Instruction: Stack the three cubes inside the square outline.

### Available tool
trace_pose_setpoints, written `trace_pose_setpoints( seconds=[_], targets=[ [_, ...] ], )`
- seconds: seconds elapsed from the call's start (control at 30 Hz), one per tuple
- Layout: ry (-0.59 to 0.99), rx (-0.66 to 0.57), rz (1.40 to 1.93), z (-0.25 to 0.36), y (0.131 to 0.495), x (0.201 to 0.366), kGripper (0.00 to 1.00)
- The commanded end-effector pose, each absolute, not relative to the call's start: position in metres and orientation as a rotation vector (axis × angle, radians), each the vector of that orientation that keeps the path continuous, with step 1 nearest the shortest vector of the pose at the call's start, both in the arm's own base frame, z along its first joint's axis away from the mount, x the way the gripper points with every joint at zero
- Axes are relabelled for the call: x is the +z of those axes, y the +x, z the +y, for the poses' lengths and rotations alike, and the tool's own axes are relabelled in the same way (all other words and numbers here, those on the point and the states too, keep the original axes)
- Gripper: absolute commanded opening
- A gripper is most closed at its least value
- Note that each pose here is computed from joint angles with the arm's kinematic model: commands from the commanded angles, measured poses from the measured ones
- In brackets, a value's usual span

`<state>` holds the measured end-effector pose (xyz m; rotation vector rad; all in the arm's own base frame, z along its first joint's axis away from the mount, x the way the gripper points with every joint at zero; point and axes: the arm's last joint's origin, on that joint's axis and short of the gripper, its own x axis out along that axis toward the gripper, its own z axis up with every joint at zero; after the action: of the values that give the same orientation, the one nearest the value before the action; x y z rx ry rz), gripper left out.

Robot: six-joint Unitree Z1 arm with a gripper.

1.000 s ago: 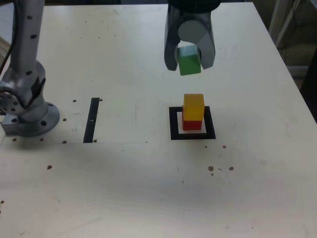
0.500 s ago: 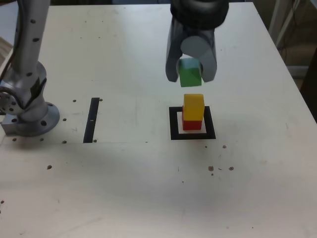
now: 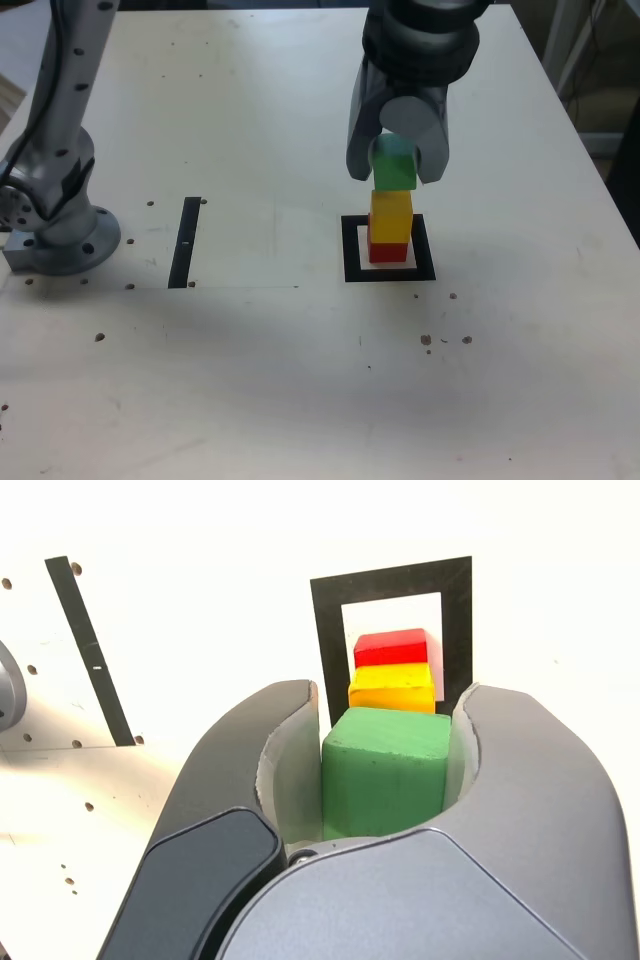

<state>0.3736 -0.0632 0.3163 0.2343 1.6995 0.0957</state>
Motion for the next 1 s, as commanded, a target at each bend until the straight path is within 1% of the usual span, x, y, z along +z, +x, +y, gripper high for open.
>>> trace_pose_setpoints(
  seconds=[0.0, 0.13, 0.27, 0.37, 0.47, 0.73, 0.97],
  targets=[
    [0.244, 0.099, 1.72, -0.063, 0.375, 0.312, 0.03],
    [0.243, 0.098, 1.729, -0.063, 0.377, 0.309, 0.03],
    [0.233, 0.088, 1.75, -0.061, 0.378, 0.303, 0.04],
    [0.231, 0.086, 1.755, -0.06, 0.378, 0.302, 0.04],
    [0.227, 0.078, 1.766, -0.061, 0.379, 0.299, 0.06],
    [0.214, 0.053, 1.773, -0.062, 0.38, 0.297, 0.14],
    [0.209, 0.038, 1.777, -0.062, 0.382, 0.295, 0.26]
  ],
)
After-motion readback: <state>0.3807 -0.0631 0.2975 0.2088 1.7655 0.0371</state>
